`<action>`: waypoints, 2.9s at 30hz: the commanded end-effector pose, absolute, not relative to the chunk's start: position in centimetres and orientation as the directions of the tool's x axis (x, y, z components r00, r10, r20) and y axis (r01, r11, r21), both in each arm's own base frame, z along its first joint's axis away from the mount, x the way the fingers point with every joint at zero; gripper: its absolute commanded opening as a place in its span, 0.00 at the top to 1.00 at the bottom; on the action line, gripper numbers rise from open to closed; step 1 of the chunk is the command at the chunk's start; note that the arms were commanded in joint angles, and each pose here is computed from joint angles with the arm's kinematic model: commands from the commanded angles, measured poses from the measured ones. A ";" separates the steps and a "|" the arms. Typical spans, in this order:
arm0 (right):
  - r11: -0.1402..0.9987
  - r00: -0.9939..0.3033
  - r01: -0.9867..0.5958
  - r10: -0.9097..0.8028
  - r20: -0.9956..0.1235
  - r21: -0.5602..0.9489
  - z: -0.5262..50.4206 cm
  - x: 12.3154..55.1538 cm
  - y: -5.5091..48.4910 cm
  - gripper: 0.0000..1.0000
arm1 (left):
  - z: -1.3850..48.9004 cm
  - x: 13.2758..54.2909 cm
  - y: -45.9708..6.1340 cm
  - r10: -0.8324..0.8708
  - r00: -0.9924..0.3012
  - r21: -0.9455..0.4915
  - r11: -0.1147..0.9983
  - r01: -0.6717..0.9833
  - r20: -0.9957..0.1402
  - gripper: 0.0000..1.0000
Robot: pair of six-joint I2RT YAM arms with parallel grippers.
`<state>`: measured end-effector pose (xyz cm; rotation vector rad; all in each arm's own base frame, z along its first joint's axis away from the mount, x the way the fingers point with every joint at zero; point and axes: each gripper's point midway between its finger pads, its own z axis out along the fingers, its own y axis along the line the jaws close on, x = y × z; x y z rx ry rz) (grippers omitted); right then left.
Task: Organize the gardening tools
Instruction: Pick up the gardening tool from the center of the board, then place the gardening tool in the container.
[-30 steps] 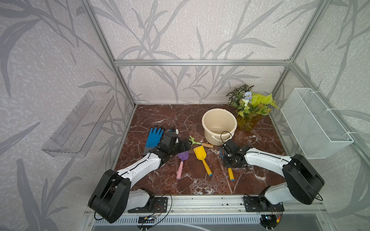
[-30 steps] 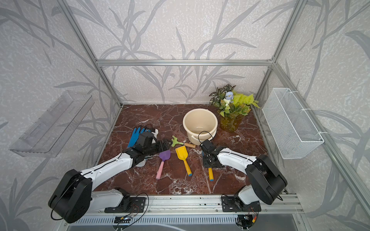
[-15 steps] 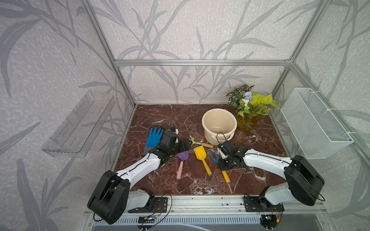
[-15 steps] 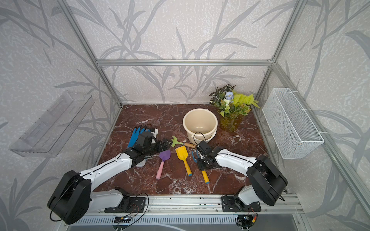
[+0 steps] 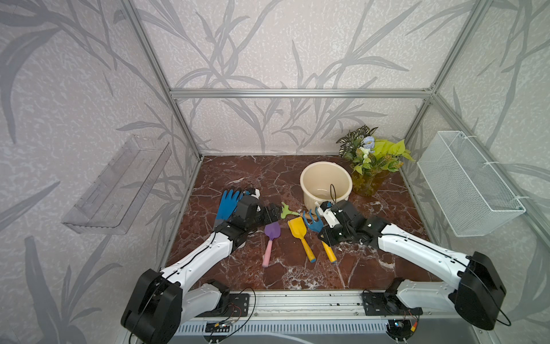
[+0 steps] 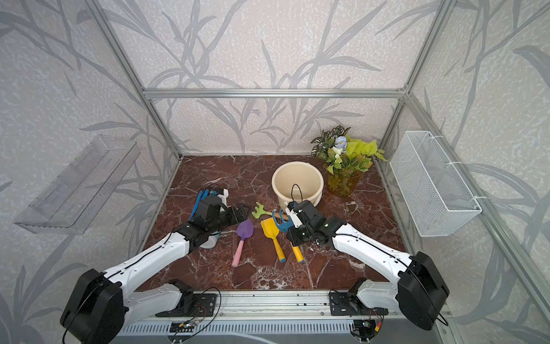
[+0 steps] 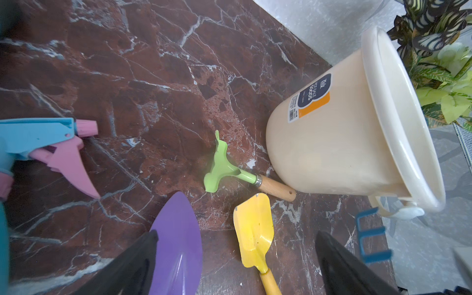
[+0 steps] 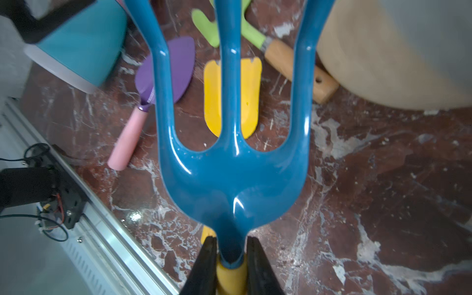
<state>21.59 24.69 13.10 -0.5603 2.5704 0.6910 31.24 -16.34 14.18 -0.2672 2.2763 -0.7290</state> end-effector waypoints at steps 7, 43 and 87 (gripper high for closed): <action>0.741 -0.653 -0.600 -0.236 -0.720 0.302 23.1 24.9 26.3 1.00 | 15.9 31.7 -15.4 -0.415 -0.685 -0.578 0.816 0.010 -0.599 0.02; 0.922 -0.426 -0.362 -0.033 -0.904 0.136 20.5 43.6 22.7 1.00 | 16.4 31.3 -15.9 -0.396 -0.694 -0.590 0.806 0.052 -0.602 0.02; 0.921 -0.501 -0.323 0.028 -0.865 0.217 25.6 40.5 21.4 0.50 | 13.4 30.5 -15.5 -0.343 -0.760 -0.532 0.847 0.004 -0.553 0.06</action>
